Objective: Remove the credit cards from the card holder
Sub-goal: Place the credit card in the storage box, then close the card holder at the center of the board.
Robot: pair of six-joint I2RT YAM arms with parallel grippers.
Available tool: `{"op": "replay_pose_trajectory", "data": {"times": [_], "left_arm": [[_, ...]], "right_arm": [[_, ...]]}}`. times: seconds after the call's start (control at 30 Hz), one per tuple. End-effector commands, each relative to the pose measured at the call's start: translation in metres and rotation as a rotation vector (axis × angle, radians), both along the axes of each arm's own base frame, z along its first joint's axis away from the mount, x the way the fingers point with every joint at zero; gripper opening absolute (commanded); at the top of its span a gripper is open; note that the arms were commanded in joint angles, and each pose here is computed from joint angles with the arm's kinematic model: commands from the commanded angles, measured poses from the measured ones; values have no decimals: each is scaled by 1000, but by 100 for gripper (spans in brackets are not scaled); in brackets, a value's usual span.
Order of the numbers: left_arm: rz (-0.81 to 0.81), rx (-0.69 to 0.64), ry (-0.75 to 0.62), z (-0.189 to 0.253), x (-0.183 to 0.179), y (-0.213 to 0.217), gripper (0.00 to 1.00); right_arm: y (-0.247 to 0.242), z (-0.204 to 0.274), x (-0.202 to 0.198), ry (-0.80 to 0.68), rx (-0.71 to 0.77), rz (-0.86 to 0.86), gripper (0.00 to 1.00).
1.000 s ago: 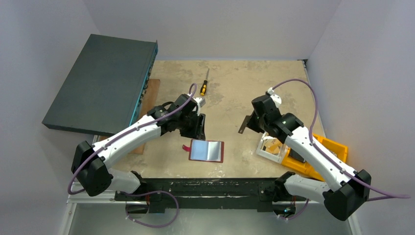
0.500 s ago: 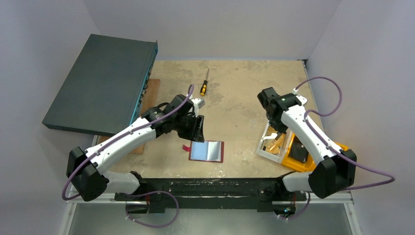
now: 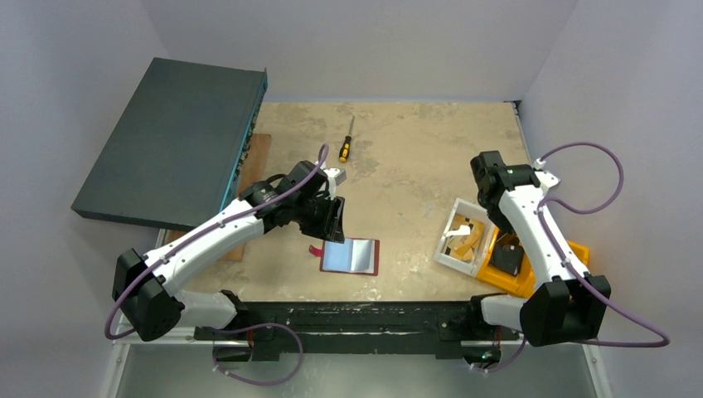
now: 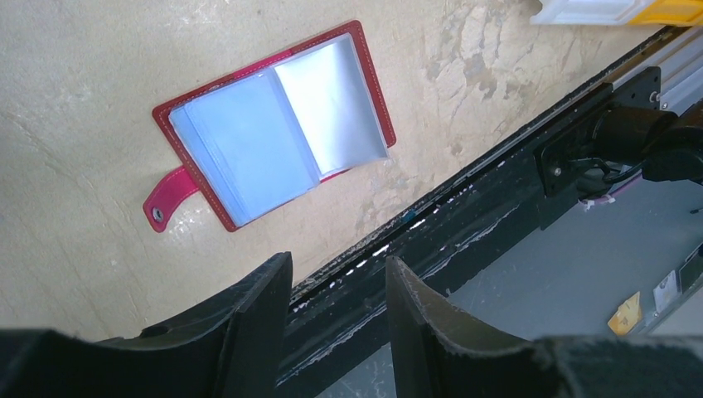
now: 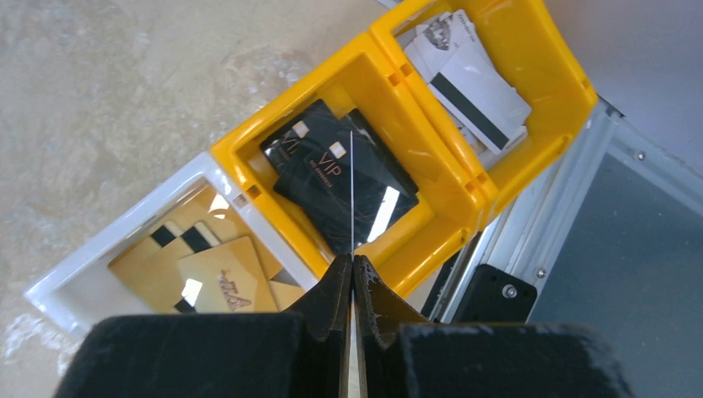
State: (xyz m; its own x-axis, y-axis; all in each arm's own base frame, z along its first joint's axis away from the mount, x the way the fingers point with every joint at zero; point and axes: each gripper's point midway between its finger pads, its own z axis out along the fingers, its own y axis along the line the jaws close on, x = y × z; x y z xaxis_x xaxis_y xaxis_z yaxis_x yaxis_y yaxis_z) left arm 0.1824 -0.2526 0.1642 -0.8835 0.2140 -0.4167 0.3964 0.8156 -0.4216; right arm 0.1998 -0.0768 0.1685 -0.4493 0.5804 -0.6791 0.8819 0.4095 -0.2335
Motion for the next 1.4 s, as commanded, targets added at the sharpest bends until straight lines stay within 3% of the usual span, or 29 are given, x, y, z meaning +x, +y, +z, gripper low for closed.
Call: {"op": "replay_pose_trajectory", "data": {"times": [0.0,0.2,0.27,0.4,0.57,0.83,0.97,1.2,1.37], "left_arm": [[-30,-17,-16,10,1,-3,45],[-36,-8,-16,12,2,-2,44],[-35,-5,-12,12,2,-2,44],[-35,-7,-12,13,3,-4,45],[-21,-10,-11,10,5,-5,45],[56,17,-25,-1,9,4,52],[121,45,-15,-18,12,12,59],[237,138,-14,-52,20,31,64],[302,210,-28,-76,25,45,62]], "right_arm": [[-19,5,-7,16,-77,-51,0],[-28,-5,-7,80,-88,-101,2],[-30,-8,-8,97,-89,-110,11],[-32,-5,-6,93,-91,-107,43],[-29,-1,-1,111,-68,-57,61],[-3,3,30,-56,82,159,75],[27,6,52,-169,199,341,76],[108,18,85,-386,439,699,86],[175,28,94,-417,517,866,83]]}}
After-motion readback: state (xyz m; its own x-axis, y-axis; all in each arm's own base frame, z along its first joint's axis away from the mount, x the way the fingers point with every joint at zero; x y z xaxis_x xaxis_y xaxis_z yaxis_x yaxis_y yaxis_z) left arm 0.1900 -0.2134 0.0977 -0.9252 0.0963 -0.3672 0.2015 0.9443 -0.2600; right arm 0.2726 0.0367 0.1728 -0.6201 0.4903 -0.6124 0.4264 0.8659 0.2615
